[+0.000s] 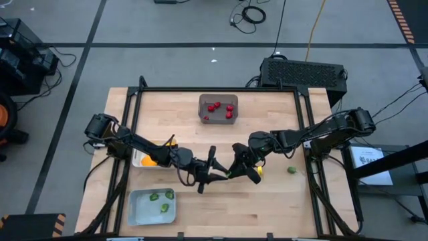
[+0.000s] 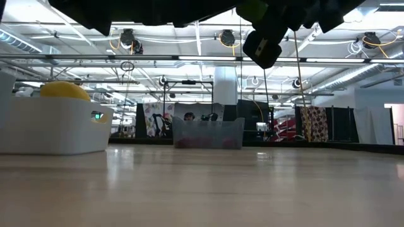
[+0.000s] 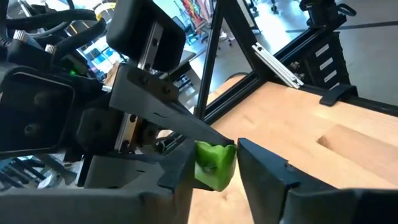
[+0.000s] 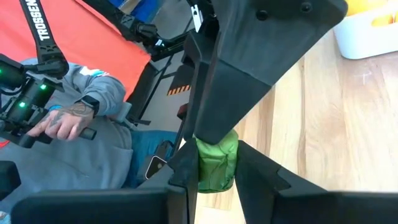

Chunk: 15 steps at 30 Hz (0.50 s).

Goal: Sort produce into baskets
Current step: Put the green chili pepper into the gray bin

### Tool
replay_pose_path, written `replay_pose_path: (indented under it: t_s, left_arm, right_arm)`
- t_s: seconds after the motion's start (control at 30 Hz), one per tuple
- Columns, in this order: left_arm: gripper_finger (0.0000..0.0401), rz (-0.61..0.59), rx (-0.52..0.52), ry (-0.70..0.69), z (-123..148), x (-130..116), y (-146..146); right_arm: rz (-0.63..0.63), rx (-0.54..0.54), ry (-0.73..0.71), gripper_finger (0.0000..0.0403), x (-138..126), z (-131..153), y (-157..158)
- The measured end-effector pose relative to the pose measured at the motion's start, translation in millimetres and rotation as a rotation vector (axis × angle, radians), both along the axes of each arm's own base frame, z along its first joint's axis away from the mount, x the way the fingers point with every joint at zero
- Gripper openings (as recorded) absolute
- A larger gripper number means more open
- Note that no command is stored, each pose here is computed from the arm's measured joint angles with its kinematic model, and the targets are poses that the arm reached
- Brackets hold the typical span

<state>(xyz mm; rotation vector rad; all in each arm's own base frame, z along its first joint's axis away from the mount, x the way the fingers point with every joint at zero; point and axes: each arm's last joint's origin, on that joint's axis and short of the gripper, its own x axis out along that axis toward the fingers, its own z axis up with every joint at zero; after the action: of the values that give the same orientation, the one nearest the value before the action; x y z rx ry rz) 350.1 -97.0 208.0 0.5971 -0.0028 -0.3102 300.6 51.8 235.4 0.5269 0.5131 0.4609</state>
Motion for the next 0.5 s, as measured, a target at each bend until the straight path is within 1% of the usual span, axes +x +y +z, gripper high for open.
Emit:
replay_pose_path:
  t_s: [0.1,0.2,0.3,0.4,0.5]
  left_arm:
    - [0.0106,0.0,-0.001,0.0,0.2,0.1,0.1]
    - [0.0086,0.0,0.0,0.005,-0.2,-0.1,0.1]
    - [0.0072,-0.001,0.0,0.005,0.2,-0.2,0.0]
    - [0.0062,-0.001,-0.001,0.005,0.3,-0.3,0.0]
    - [0.0058,-0.002,0.002,0.019,-1.4,-0.3,-0.1]
  right_arm:
    - [0.0,0.0,0.001,0.008,0.0,0.0,0.0]
    - [-0.028,-0.006,0.001,0.008,0.4,0.0,-0.2]
    - [-0.019,-0.013,-0.022,0.0086,0.8,1.2,0.6]
    - [-0.017,-0.029,-0.038,0.011,0.9,1.8,1.9]
    - [-0.039,-0.033,-0.061,0.0145,2.2,4.1,0.6]
